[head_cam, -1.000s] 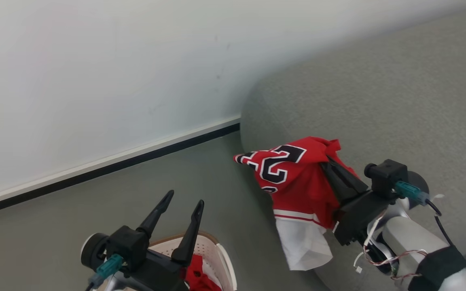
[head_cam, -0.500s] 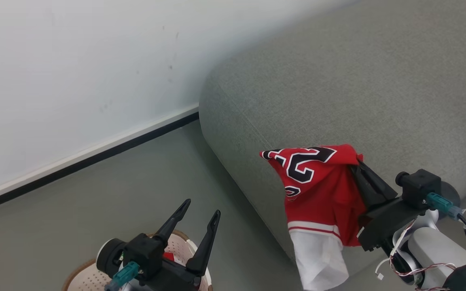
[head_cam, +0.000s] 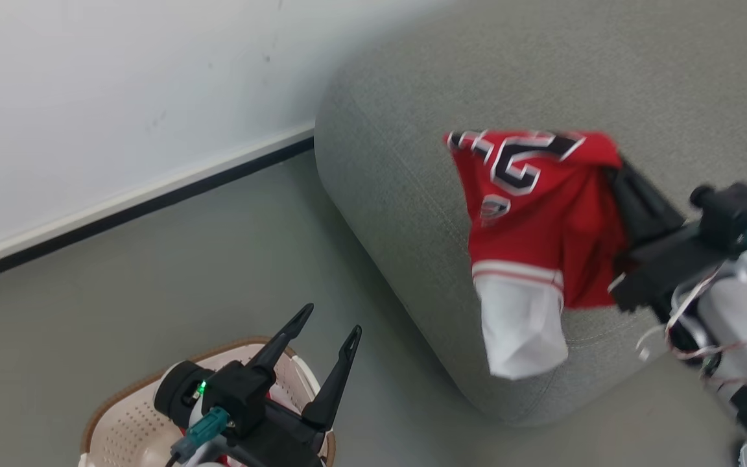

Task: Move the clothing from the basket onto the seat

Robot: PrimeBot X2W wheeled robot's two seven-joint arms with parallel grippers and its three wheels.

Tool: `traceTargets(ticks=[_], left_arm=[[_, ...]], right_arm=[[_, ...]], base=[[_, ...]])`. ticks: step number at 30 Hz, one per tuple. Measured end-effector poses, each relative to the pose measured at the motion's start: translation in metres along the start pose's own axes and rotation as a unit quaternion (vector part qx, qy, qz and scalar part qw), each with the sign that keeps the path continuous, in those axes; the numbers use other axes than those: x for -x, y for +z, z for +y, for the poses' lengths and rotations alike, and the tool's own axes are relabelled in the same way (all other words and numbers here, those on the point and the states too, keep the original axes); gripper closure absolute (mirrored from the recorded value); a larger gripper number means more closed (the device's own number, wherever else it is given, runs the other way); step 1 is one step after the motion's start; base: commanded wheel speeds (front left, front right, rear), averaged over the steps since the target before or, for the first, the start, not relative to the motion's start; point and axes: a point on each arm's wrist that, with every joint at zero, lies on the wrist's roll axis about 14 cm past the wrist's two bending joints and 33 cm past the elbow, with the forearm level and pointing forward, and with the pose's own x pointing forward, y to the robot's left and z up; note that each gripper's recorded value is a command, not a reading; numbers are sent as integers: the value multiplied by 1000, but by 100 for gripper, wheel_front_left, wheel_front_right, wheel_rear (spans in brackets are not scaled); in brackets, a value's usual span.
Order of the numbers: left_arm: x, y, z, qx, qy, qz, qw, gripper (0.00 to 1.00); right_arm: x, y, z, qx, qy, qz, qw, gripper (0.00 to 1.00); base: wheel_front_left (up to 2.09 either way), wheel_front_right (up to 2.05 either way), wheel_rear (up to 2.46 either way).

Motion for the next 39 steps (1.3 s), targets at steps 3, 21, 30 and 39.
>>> traceTargets(ticks=[3,21,30,39], left_arm=[[-2,2,6,-1,1,-3,1000,0],[-18,6,61,3,19,-29,999,0],[-7,-17,94,9,44,-5,999,0],[-3,-40,115,13,60,17,998,0]], right_arm=[[-19,15,-17,20,-6,-13,1000,100],[-130,69,-117,75,-105,-52,990,100],[-169,11,-133,91,-146,7,985,100],[-186,-76,-106,62,-144,87,984,100]], base=[[0,0,0],[0,0,0],[0,0,0],[0,0,0]])
